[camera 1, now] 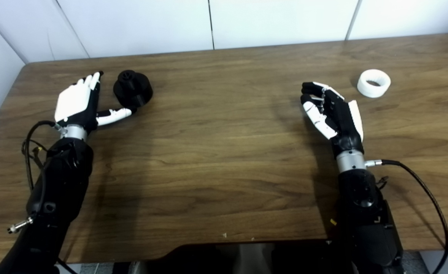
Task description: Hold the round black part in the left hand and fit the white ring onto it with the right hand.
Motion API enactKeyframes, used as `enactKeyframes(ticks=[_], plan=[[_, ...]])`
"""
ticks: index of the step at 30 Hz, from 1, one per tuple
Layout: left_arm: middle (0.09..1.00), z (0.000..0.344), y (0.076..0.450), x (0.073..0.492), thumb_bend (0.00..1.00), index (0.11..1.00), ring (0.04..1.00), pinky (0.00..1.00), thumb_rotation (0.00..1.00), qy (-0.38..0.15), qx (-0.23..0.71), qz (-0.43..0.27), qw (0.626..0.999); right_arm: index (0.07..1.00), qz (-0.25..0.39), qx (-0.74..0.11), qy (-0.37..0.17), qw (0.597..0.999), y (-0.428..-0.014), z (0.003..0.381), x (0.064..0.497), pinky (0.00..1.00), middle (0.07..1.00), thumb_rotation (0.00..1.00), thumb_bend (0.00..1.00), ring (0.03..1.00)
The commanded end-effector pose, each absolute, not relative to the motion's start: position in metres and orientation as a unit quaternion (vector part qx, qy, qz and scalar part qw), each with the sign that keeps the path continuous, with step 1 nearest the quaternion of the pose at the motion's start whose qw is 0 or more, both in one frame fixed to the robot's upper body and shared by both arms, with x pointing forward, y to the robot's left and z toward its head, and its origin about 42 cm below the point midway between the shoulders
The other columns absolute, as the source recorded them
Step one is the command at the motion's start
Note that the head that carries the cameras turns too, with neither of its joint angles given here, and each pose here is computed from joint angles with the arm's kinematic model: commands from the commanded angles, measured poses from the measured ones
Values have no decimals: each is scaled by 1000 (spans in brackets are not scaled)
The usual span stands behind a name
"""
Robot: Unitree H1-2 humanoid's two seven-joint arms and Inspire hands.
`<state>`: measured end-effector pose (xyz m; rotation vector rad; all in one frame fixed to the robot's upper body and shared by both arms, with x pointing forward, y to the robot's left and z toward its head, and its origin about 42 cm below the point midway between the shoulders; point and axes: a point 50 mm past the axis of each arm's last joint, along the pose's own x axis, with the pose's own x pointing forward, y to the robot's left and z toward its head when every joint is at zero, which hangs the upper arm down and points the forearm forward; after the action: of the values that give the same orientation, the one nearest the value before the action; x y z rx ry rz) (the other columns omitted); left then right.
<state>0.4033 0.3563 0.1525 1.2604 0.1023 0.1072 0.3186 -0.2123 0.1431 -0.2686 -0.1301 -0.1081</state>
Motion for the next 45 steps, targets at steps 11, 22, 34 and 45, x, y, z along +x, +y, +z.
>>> enactKeyframes(ticks=[11, 22, 34, 45], plan=[[1000, 181, 355, 425, 1000, 1000, 1000, 1000, 679, -4, 585, 58, 809, 727, -53, -128, -103, 985, -208, 163, 324, 663, 745, 575, 461, 680], [1000, 179, 351, 433, 1000, 1000, 1000, 1000, 680, 16, 590, 54, 805, 729, -55, -137, -102, 984, -210, 165, 322, 665, 749, 595, 462, 677], [1000, 174, 353, 440, 1000, 979, 1000, 1000, 650, 37, 580, 76, 810, 730, -55, -132, -99, 985, -215, 168, 316, 669, 755, 595, 457, 691], [1000, 171, 347, 448, 1000, 949, 1000, 1000, 612, 47, 565, 75, 820, 733, -58, -132, -94, 985, -216, 171, 313, 676, 754, 593, 469, 688]])
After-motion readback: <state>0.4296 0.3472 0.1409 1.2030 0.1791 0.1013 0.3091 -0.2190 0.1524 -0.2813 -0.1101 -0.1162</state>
